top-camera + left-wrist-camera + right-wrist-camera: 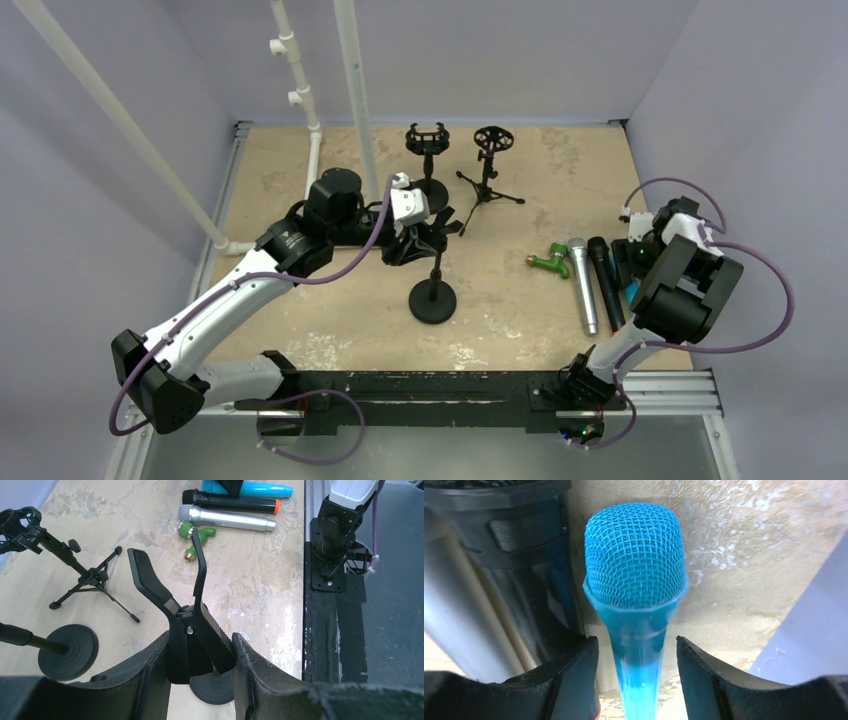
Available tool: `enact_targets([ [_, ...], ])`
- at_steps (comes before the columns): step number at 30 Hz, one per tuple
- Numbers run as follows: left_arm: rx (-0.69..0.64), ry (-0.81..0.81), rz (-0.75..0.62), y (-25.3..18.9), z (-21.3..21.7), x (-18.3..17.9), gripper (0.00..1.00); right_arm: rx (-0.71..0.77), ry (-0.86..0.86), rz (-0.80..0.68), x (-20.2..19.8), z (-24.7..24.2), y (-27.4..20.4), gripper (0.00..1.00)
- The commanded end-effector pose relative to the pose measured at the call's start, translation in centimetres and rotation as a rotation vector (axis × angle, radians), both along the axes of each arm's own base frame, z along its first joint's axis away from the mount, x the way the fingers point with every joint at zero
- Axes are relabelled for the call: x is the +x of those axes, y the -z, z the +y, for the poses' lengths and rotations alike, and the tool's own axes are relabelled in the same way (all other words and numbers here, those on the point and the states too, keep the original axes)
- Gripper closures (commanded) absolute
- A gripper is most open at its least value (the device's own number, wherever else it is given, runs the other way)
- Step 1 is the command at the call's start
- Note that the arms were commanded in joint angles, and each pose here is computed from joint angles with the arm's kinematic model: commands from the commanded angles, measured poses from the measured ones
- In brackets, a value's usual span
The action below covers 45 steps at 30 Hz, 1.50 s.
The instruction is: Remove the microphone from the stand
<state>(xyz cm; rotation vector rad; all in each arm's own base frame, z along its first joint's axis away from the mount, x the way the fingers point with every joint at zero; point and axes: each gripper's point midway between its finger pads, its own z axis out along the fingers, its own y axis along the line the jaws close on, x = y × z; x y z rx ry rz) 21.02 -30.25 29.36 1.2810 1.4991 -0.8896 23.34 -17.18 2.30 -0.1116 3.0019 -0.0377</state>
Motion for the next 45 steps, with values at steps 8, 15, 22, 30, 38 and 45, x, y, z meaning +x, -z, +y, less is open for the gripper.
enact_targets([
  [8, -0.056, 0.013, -0.085, -2.3, 0.2, -0.1, 1.00, -0.052, -0.012, -0.195, 2.1, 0.0, -8.8, 0.42],
  [15, -0.067, 0.010, -0.087, -2.6, 0.1, -0.1, 1.00, 0.070, -0.099, -0.415, 3.1, 4.4, -15.8, 0.42],
  [22, -0.090, 0.063, -0.111, -2.2, -0.5, -0.5, 1.00, 0.215, -0.396, -0.536, 3.6, 14.2, -19.2, 0.41],
  [30, -0.077, 0.116, -0.063, -2.1, -1.1, -1.0, 1.00, 0.590, -0.767, -0.729, 2.9, 26.9, -24.4, 0.39],
  [38, -0.083, 0.147, 0.008, -2.1, -1.3, -1.9, 0.98, 0.831, -1.088, -0.858, 0.7, 36.6, -26.7, 0.34],
  [45, -0.082, 0.145, 0.031, -1.9, -1.0, -1.8, 0.82, 0.926, -1.265, -0.762, -1.7, 42.4, -24.4, 0.35],
])
